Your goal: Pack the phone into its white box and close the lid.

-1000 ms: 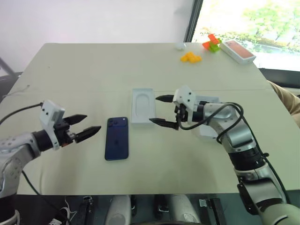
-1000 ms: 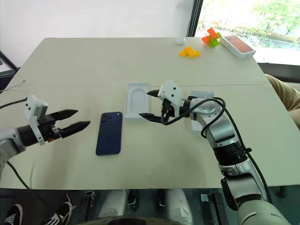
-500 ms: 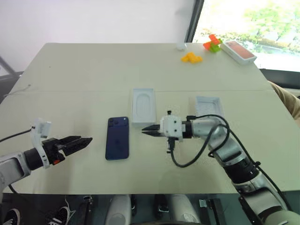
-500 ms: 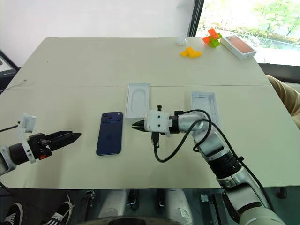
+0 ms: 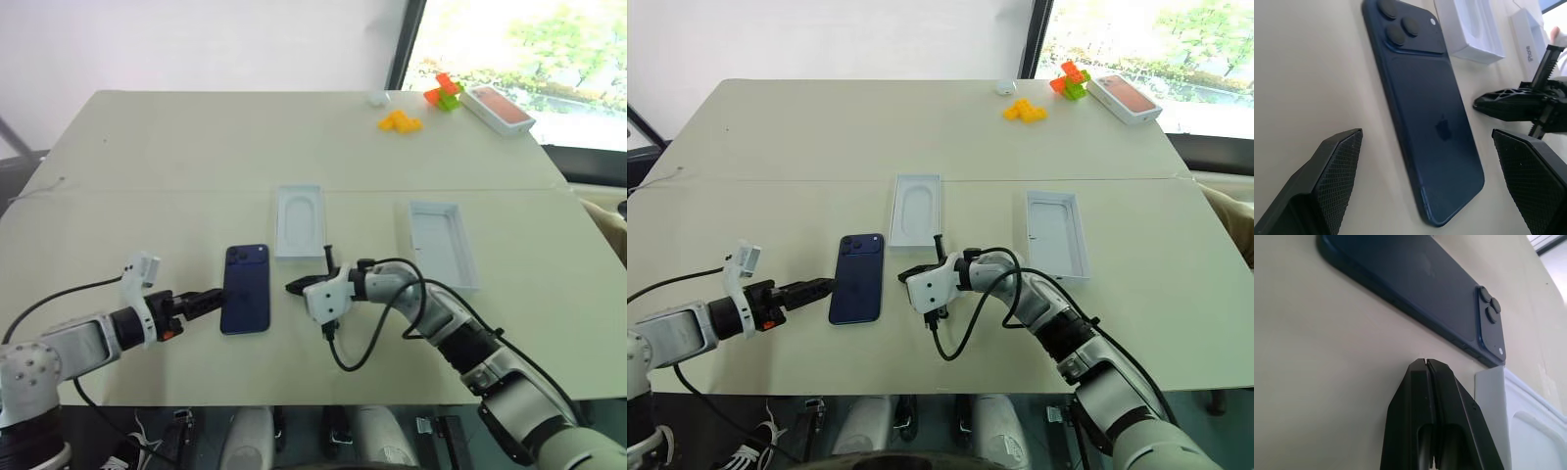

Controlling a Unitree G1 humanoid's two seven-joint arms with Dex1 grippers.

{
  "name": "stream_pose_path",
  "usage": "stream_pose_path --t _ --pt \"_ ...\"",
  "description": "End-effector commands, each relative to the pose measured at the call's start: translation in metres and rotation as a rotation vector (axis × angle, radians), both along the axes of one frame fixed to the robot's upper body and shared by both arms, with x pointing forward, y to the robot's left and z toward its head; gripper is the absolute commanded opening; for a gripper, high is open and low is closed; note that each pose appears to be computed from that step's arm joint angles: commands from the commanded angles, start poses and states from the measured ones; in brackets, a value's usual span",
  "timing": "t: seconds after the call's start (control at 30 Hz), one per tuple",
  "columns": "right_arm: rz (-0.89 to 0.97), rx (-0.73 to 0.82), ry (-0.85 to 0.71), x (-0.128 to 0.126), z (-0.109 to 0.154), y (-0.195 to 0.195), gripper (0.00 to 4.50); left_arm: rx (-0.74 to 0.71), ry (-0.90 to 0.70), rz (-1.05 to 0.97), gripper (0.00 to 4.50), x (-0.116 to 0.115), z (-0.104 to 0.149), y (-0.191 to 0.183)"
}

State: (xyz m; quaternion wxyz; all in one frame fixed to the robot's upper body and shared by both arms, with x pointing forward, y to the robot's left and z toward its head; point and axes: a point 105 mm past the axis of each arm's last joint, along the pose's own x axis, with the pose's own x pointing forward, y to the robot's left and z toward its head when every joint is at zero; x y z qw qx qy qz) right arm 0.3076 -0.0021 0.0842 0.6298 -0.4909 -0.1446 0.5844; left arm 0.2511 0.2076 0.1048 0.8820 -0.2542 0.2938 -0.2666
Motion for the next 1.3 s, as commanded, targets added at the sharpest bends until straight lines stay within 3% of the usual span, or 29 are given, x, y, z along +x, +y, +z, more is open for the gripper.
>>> stream_pose_path --t 0.03,0.33,0.87,1.23,1.3 --pt "0.030 -0.001 -0.072 0.001 0.004 0.013 0.05 0.025 0.060 0.012 4.50 0.001 -0.017 -0.008" --pt "0.052 -0.042 -0.141 0.005 -0.006 0.026 0.05 -0.030 0.093 0.004 4.50 0.007 -0.025 -0.030" --pt "0.062 -0.016 -0.107 0.001 -0.010 0.040 0.05 -0.187 0.114 -0.031 4.50 0.003 -0.021 -0.058" --pt "0.053 -0.011 -0.100 0.001 -0.010 0.037 0.05 -0.286 0.052 -0.055 4.50 0.003 0.019 -0.063" --pt "0.048 -0.002 -0.094 0.001 -0.009 0.038 0.05 -0.234 0.070 -0.056 4.50 0.000 0.015 -0.062"
